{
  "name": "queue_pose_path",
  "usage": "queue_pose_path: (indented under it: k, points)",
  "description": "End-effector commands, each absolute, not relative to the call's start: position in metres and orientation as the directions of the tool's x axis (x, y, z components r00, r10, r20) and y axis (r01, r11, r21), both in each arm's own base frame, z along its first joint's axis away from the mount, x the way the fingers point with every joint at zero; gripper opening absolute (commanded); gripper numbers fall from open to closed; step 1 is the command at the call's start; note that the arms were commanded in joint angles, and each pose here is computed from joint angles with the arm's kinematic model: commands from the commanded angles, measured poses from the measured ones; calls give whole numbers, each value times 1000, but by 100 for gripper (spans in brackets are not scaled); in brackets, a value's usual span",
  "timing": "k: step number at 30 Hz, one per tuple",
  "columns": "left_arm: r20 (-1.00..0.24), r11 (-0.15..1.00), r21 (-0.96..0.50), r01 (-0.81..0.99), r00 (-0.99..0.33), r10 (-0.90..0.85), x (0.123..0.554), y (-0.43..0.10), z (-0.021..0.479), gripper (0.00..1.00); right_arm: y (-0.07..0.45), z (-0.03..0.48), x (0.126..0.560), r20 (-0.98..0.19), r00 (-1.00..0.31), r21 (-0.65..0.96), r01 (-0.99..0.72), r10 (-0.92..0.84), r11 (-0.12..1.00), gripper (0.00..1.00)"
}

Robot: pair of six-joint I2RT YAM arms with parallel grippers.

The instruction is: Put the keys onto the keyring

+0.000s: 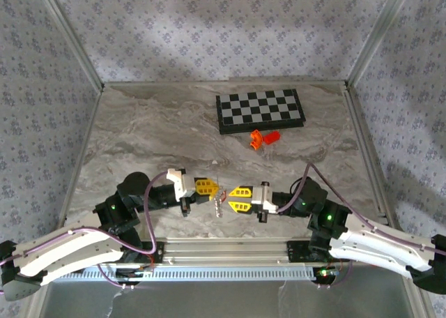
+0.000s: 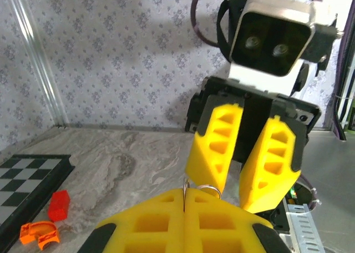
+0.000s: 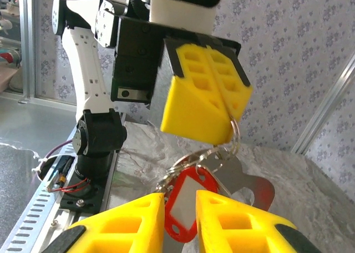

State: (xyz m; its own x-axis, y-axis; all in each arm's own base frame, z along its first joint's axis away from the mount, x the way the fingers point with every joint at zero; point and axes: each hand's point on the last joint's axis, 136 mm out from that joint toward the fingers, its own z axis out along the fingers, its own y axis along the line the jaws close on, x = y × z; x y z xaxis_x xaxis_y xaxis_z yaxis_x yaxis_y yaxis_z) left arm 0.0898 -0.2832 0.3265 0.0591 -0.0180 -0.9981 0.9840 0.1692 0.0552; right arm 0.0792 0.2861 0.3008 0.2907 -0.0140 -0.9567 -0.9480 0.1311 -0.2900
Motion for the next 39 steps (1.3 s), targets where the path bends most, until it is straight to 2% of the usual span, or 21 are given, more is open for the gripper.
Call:
queue_pose_path:
  k: [1, 17, 31, 39]
  points:
    - [-992, 126, 71, 989, 82, -90, 81, -282, 344, 0, 282, 327, 83, -967, 252, -241, -956, 48, 167, 23]
    - [-994, 70, 63, 996, 69, -85, 74, -287, 343, 0, 282, 346, 76, -964, 226, -209, -969, 142, 130, 25]
    - [-995, 48, 64, 997, 67, -78, 71, -289, 342, 0, 289, 339, 81, -969, 208, -191, -972, 132, 135, 25]
    - [-995, 49, 63, 997, 66, -74, 71, -289, 343, 0, 293, 332, 82, -973, 207, -193, -973, 105, 126, 20]
